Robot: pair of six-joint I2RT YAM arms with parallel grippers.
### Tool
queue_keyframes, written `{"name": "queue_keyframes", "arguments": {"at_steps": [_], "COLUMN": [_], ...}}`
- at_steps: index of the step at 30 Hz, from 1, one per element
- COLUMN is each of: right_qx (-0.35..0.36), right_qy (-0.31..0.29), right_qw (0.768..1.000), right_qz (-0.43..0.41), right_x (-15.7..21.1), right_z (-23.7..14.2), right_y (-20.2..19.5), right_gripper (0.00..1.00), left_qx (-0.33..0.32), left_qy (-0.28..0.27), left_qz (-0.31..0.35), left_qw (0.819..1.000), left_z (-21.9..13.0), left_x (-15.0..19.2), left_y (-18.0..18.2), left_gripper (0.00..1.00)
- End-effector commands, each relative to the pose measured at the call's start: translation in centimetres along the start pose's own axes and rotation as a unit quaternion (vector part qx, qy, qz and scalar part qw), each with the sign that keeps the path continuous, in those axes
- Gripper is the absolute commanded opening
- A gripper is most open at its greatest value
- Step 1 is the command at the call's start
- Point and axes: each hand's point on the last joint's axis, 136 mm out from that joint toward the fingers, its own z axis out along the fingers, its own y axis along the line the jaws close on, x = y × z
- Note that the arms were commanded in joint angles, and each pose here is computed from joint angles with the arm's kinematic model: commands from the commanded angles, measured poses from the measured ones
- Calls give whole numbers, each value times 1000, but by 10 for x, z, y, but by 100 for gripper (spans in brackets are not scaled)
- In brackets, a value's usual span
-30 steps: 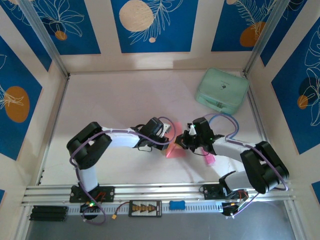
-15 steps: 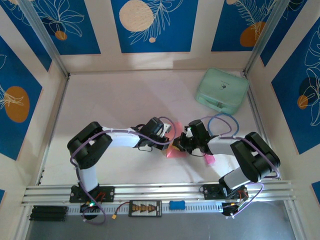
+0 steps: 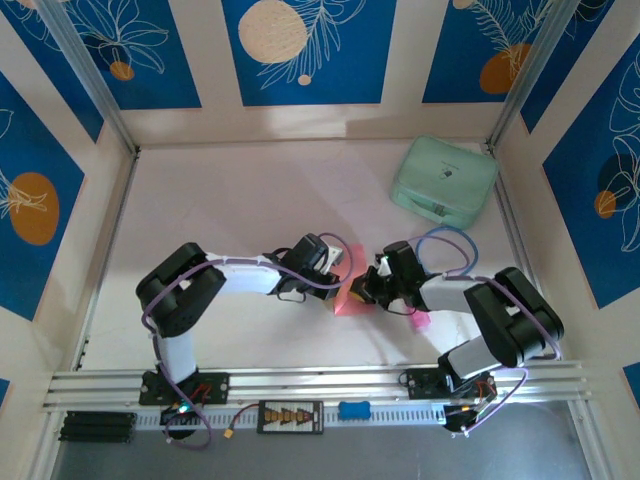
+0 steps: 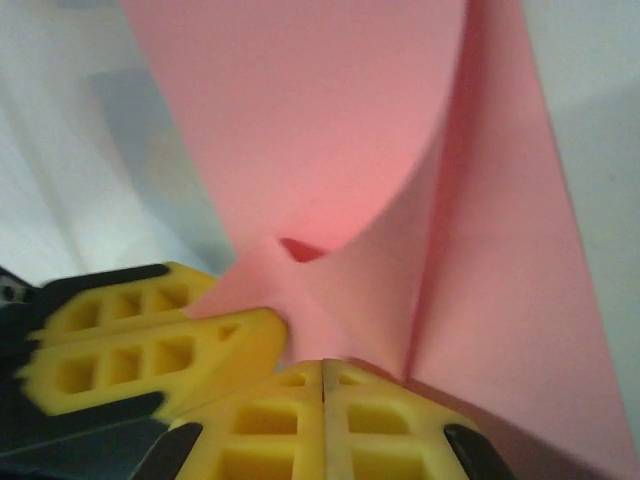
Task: Fold a paper plane with a square sheet of paper (pick it up from the middle)
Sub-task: Fold the triangle a second time at the center of the table.
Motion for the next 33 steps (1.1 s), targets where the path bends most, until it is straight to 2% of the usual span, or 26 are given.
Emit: {"name": "queue_keyframes", "arguments": {"at_steps": [1,13,25,33], "right_qx": [-8,62,0,50], "right_qy": [-12,-8,-21,-32], "right_qw": [1000,997,1000,998], "right_qz": [-19,36,-23,36], "right_x": [-12,-10,-30,-33], "right_z": [-11,5,-14,-6], "right_y": [15,-43,14,-35], "right_gripper": [0,0,0,0], "left_qx": [-10,-9,-10,-9], "left_qy": [28,29,31,32], "left_qz": [0,1,1,0], "left_qw": [1000,1000,999,999], "left_z": [4,4,4,4], "left_x": [12,13,14,14], "left_y": [10,9,11,10], "left_gripper": [0,0,0,0]}}
